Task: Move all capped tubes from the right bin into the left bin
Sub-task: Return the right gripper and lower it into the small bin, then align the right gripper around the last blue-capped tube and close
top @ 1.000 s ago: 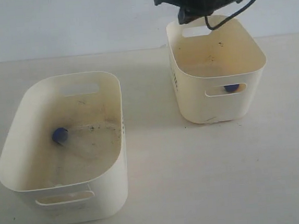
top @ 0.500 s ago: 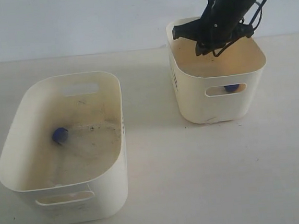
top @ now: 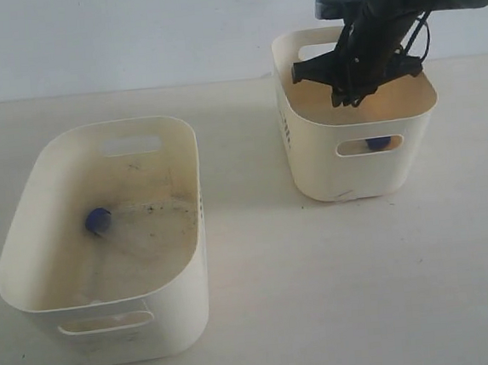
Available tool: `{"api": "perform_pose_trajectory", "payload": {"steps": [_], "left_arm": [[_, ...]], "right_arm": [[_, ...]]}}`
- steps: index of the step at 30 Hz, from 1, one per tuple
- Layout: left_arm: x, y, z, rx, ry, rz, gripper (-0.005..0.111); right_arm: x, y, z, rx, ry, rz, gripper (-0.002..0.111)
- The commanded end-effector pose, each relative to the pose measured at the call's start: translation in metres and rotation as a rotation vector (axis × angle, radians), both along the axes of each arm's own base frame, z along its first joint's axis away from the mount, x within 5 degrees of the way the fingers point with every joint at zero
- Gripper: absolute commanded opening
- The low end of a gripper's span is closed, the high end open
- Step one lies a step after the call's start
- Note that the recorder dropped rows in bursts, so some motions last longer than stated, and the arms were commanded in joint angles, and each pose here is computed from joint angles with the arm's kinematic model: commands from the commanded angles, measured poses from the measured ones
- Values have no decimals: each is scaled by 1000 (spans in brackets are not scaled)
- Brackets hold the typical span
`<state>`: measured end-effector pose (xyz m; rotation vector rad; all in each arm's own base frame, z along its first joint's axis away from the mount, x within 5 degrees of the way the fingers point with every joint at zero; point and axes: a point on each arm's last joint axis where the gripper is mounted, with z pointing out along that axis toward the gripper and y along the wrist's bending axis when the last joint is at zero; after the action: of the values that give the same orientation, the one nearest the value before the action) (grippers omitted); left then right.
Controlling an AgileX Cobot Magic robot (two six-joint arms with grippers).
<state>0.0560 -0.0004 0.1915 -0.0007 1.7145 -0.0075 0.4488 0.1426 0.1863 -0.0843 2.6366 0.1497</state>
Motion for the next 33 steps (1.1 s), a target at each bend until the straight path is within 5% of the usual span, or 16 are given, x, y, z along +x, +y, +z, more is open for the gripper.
{"api": "perform_pose_trajectory", "payload": {"steps": [1,7,13,21,27,33], "left_arm": [[0,0,3,-4,-22,1,4],[0,0,3,-4,-22,1,4],[0,0,3,-4,-22,1,4],[0,0,3,-4,-24,1,4],[0,0,3,-4,-24,1,4],[0,0,3,-4,-22,1,4]], "right_arm": [[2,-12,-1,-73,14,6,12],[3,-17,-4,-166,4,42,15],[3,-18,-5,-193,2,63,61],[2,-20,-24,-228,77,71,64],[0,-21,-43,-254,150,66,88],[-1,-22,-43,-255,167,48,87]]}}
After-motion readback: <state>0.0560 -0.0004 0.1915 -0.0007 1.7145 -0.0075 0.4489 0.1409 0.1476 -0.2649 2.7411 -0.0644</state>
